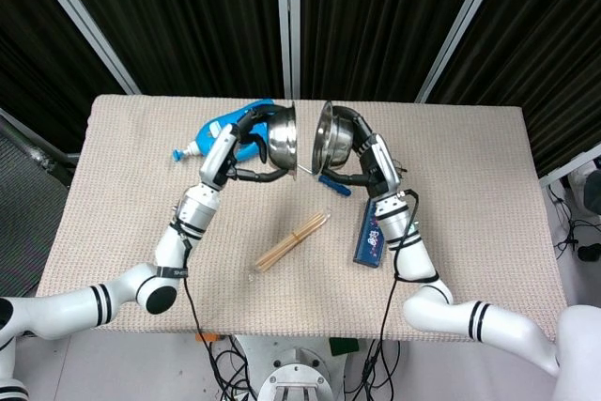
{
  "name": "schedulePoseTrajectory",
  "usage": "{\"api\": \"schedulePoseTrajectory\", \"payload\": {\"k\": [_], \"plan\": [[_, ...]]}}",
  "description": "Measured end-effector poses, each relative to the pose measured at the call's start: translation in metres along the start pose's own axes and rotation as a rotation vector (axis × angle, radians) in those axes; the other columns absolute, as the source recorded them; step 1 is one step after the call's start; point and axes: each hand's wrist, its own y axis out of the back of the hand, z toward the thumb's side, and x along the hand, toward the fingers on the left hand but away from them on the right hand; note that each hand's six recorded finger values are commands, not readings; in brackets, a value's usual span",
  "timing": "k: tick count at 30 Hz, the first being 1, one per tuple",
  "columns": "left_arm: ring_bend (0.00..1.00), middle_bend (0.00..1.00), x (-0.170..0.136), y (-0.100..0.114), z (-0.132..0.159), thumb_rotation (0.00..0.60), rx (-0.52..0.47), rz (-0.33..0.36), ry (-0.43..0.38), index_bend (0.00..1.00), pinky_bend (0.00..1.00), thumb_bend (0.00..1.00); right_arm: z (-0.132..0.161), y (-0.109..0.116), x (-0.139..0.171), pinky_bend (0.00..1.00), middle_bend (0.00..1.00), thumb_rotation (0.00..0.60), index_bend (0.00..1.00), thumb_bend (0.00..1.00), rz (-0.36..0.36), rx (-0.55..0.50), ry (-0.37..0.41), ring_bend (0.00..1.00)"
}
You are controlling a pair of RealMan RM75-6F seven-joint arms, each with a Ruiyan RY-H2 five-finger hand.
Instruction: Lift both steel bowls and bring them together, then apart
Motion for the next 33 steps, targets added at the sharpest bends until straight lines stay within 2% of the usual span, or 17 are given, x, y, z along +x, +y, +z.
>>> {"api": "schedulePoseTrajectory", "payload": {"k": [2,5,12,17,20,22,25,28,29,33], "plan": [[0.48,0.60,0.000,0.005,0.003,0.600,-0.008,0.010,-0.005,0.62,0.66,0.20,-0.001,0.003,0.002,0.29,0.56,0.600,0.70,0.18,-0.005,-0.004,-0.004,0.50],[0.48,0.60,0.001,0.000,0.004,0.600,-0.012,-0.007,-0.004,0.62,0.66,0.20,-0.004,-0.003,0.001,0.29,0.56,0.600,0.70,0.18,0.010,-0.009,-0.016,0.50],[0.48,0.60,0.007,-0.029,-0.003,0.600,-0.034,-0.081,0.014,0.62,0.66,0.20,-0.010,-0.041,-0.012,0.29,0.56,0.600,0.70,0.18,0.091,-0.019,-0.026,0.50],[0.48,0.60,0.006,-0.022,0.000,0.600,-0.037,-0.063,0.000,0.62,0.66,0.20,-0.010,-0.032,-0.008,0.29,0.56,0.600,0.70,0.18,0.071,-0.008,-0.027,0.50],[0.48,0.60,-0.002,-0.006,0.004,0.600,-0.017,-0.039,-0.008,0.62,0.66,0.20,-0.007,-0.009,-0.001,0.29,0.56,0.600,0.70,0.18,0.024,0.015,-0.018,0.50],[0.48,0.60,-0.008,0.008,0.005,0.600,0.012,-0.021,-0.006,0.62,0.66,0.20,-0.002,0.015,0.007,0.29,0.56,0.600,0.70,0.18,-0.019,0.058,-0.008,0.50],[0.48,0.60,-0.023,0.036,0.004,0.600,0.101,0.003,0.023,0.62,0.66,0.20,0.005,0.054,0.024,0.29,0.56,0.600,0.70,0.18,-0.074,0.177,-0.003,0.50],[0.48,0.60,-0.040,0.067,-0.001,0.600,0.269,-0.007,0.095,0.62,0.66,0.20,0.012,0.090,0.048,0.29,0.56,0.600,0.69,0.19,-0.104,0.337,-0.027,0.50],[0.48,0.60,-0.047,0.080,-0.004,0.600,0.356,-0.018,0.131,0.62,0.66,0.20,0.015,0.099,0.055,0.29,0.56,0.600,0.69,0.20,-0.106,0.384,-0.040,0.49],[0.48,0.60,-0.072,0.106,-0.019,0.600,0.632,-0.073,0.252,0.62,0.66,0.20,0.027,0.138,0.091,0.27,0.56,0.600,0.69,0.20,-0.083,0.621,-0.134,0.49]]}}
